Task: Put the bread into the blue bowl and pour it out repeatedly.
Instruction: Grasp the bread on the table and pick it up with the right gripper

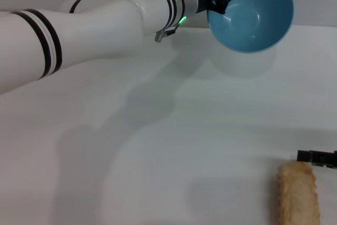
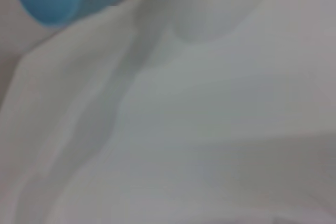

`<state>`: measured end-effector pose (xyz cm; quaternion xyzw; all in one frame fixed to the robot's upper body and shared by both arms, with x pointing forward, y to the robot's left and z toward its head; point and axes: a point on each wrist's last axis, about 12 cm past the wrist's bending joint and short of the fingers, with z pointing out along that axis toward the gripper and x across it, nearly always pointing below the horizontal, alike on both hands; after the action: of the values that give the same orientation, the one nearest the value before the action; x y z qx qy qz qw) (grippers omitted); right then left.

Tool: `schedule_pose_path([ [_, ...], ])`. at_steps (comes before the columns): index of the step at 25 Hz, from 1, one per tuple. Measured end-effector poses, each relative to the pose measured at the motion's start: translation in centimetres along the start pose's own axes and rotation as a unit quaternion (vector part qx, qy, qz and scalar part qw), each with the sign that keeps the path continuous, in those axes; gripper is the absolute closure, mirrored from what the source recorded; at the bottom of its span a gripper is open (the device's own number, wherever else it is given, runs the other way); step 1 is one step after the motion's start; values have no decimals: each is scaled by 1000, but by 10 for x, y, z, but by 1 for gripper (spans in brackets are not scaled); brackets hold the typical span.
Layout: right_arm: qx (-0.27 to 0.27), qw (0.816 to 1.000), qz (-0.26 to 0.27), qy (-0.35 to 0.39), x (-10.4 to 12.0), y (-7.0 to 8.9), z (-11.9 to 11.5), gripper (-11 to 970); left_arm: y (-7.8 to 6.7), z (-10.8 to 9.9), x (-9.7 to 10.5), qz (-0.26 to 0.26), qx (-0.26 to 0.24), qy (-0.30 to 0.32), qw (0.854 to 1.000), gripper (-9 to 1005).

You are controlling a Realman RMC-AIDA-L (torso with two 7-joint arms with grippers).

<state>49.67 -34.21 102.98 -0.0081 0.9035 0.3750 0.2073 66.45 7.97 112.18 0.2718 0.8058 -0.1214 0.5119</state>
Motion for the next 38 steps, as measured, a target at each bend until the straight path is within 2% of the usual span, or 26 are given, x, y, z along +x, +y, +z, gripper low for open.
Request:
schedule_pose_path([
  [7,8,1000,4,8,1,-3,-3,207,1,1,1,-2,-3,2,1000,997],
  [16,4,999,-15,47,1,7,24,207,1,1,1,-5,-5,-4,1000,996],
  [27,-1,998,-19,58,0,11,31,208,1,0,2,-10,-6,-4,1000,997],
  [33,-8,997,-50,59,0,14,33,280,1,0,3,-11,-6,-4,1000,996],
  [38,-28,994,-84,59,-6,22,34,452,2,0,4,-13,-7,-2,1000,996],
])
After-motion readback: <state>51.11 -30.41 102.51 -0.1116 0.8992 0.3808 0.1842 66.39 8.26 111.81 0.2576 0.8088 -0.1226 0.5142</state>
